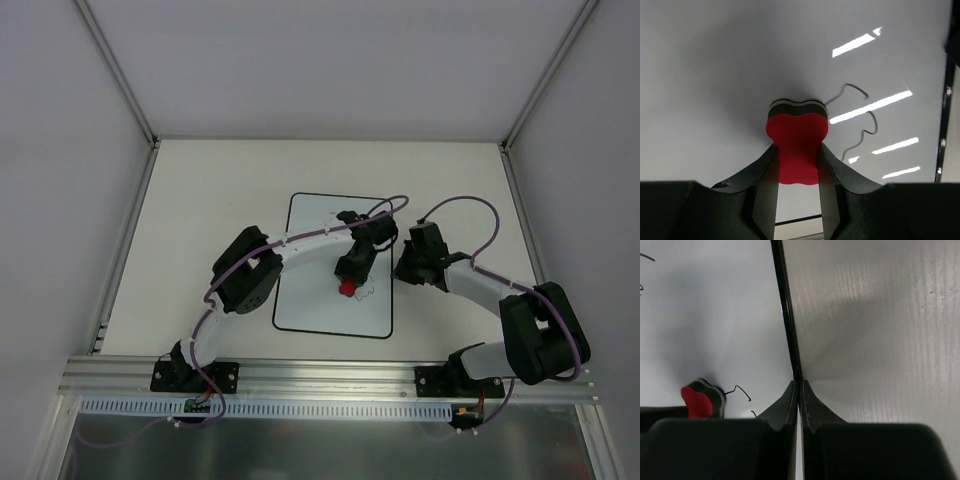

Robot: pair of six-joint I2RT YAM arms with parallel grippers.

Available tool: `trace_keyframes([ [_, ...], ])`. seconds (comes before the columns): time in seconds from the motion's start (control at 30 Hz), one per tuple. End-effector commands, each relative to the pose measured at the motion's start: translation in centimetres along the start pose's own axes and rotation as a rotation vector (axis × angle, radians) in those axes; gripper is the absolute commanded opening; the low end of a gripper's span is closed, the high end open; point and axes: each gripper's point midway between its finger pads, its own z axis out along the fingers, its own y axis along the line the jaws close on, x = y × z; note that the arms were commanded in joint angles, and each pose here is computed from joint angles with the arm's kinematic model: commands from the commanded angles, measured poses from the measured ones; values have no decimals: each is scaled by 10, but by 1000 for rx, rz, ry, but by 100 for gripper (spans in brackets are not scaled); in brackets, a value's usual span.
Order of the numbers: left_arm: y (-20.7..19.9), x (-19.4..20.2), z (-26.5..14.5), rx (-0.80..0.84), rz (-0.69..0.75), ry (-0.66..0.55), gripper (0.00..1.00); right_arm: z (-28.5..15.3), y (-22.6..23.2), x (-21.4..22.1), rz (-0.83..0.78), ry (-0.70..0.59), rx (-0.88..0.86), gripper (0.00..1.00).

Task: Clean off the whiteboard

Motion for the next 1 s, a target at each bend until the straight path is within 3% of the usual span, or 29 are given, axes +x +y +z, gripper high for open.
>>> trace_keyframes([
  [0.0, -37, 38, -3, 94, 44, 75, 0, 1, -8, 19, 33, 59, 18, 0],
  [0.13, -27, 21, -11, 50, 74, 1, 0, -10, -12, 7, 48, 20, 14, 1],
  [0.23, -30, 6, -12, 73, 87, -18, 0, -24, -22, -5, 47, -20, 37, 7],
  [0.33, -29, -5, -6, 70, 95, -26, 0, -41, -36, -15, 34, -67, 82, 22],
  [0.37, -28, -7, -4, 70, 99, -25, 0, -46, -41, -19, 38, -83, 96, 31],
  [0.47, -24, -18, 4, 60, 110, -33, 0, -64, -47, -24, 31, -121, 103, 44],
  [0.7, -35, -31, 17, 86, 179, -39, 0, -81, -50, -20, -15, -144, 92, 47],
  [0.97, -64, 16, 23, 152, 290, 67, 0, -85, -57, -17, -16, -165, 90, 47],
])
